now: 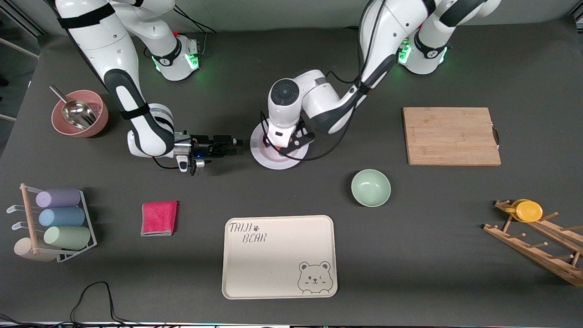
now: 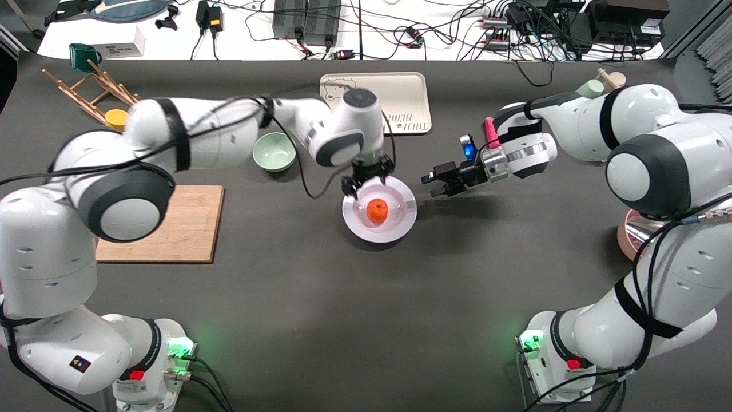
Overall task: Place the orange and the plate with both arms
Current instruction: 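Lower the orange onto the plate and open the left gripper, then grip the white plate rim with the right gripper while the left gripper retracts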
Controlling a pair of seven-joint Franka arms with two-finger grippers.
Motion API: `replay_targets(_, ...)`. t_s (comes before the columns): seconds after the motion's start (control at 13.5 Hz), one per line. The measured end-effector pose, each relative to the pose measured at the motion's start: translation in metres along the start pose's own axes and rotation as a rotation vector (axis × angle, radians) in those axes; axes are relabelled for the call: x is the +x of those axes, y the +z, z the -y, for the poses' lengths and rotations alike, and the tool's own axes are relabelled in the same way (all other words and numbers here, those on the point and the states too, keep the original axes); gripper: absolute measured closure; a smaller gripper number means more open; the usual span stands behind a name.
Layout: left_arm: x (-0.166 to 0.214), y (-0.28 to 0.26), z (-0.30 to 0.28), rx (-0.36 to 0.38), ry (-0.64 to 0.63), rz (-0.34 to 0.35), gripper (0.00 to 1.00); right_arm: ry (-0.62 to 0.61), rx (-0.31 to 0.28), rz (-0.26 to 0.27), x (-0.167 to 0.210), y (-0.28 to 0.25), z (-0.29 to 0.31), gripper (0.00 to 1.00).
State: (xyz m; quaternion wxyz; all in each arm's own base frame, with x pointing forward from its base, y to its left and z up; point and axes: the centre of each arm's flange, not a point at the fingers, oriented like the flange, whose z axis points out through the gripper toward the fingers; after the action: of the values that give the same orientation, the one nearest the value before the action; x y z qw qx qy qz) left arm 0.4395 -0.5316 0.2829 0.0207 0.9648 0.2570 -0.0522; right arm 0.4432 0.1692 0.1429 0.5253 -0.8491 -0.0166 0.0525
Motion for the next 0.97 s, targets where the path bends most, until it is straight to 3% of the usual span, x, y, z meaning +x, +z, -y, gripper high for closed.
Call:
replay_targets(0.45,0.184,-0.174,0.116,0.111,0.191,-0.079,0.00,-0.019,-0.022,-0.019,-0.004,0.022,0.004,0.00)
replay_targets(0.74,0.281,-0.246,0.230,0.079,0.334,0.005,0.00,-0.041,-0.001,-0.062,-0.009,0.035,-0.006,0.00)
replay_targets(0.97,0.319,-0.267,0.301,0.081,0.432,0.014,0.00,-0.053,-0.041,-0.079,-0.015,0.055,-0.003,0.00)
